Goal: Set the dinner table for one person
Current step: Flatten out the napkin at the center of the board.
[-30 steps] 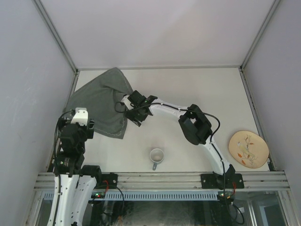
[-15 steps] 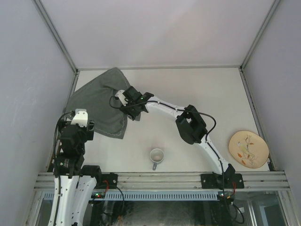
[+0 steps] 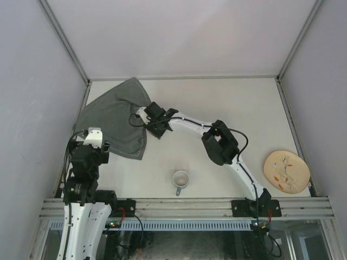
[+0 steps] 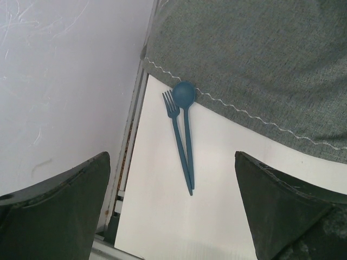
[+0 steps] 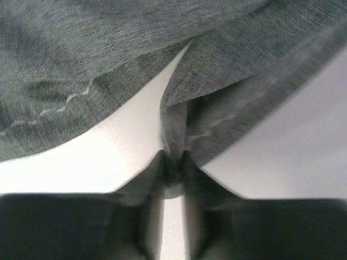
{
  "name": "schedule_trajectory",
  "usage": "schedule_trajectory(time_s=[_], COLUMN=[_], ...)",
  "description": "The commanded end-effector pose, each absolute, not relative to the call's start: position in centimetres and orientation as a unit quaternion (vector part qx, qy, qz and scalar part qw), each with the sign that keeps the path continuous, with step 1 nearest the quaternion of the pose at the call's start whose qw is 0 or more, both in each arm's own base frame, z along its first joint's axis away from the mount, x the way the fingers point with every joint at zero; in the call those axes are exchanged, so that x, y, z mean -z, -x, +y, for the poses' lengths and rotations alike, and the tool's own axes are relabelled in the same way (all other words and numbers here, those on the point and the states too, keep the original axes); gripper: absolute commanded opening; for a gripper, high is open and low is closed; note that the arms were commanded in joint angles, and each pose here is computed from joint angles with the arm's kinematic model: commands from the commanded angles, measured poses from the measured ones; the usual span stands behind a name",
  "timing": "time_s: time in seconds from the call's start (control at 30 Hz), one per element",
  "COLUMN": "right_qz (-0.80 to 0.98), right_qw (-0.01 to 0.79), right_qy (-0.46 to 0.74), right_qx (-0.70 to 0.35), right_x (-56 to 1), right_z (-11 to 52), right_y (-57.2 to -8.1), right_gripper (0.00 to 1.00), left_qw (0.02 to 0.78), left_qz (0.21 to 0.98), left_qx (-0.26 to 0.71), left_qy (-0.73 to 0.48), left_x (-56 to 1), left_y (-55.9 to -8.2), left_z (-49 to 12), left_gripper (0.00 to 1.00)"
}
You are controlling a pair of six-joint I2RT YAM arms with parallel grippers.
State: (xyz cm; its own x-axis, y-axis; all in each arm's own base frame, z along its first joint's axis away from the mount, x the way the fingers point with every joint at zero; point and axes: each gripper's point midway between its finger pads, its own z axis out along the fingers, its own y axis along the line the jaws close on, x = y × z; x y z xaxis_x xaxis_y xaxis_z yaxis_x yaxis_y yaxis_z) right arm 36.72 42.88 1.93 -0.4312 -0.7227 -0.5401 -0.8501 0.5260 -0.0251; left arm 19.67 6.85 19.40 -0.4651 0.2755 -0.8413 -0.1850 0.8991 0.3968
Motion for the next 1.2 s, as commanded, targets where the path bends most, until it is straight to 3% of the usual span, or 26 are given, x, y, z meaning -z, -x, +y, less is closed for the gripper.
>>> schedule_trajectory(time_s=[0.0, 0.17, 0.33, 0.57, 0.83, 1.17], right_qz=[0.843, 0.846, 0.843, 0.855, 0.873, 0.89], right_qw=[0.248, 0.262, 0.307, 0.357, 0.36, 0.35], right_qy=[0.459, 0.449, 0.431, 0.366, 0.313, 0.278], right_qx=[-0.133, -0.119, -0.095, -0.093, -0.099, -0.089], right_x=[-1.9, -4.9, -11.9, -19.9, -21.5, -20.4], right_z=[42.7, 41.0, 36.7, 28.2, 21.3, 17.6], right_y=[-37.4, -38.4, -39.4, -39.9, -40.4, -42.3], right_gripper=[0.0, 0.0, 0.0, 0.0, 0.0, 0.0], left_qw=[0.528, 0.529, 0.536, 0.539, 0.496, 0.446], left_qz=[0.821, 0.824, 0.831, 0.82, 0.8, 0.782], left_qx=[-0.218, -0.2, -0.118, -0.064, -0.036, 0.045], left_qy=[-0.016, -0.017, -0.091, -0.182, -0.337, -0.434], left_x=[-19.8, -19.8, -18.7, -18.2, -13.3, -11.4], left_y=[-20.1, -20.4, -21.7, -27.5, -30.5, -25.4], left_z=[6.8, 6.3, 2.6, -2.0, -10.4, -17.8], left_gripper=[1.0, 1.0, 1.0, 1.0, 1.0, 1.0])
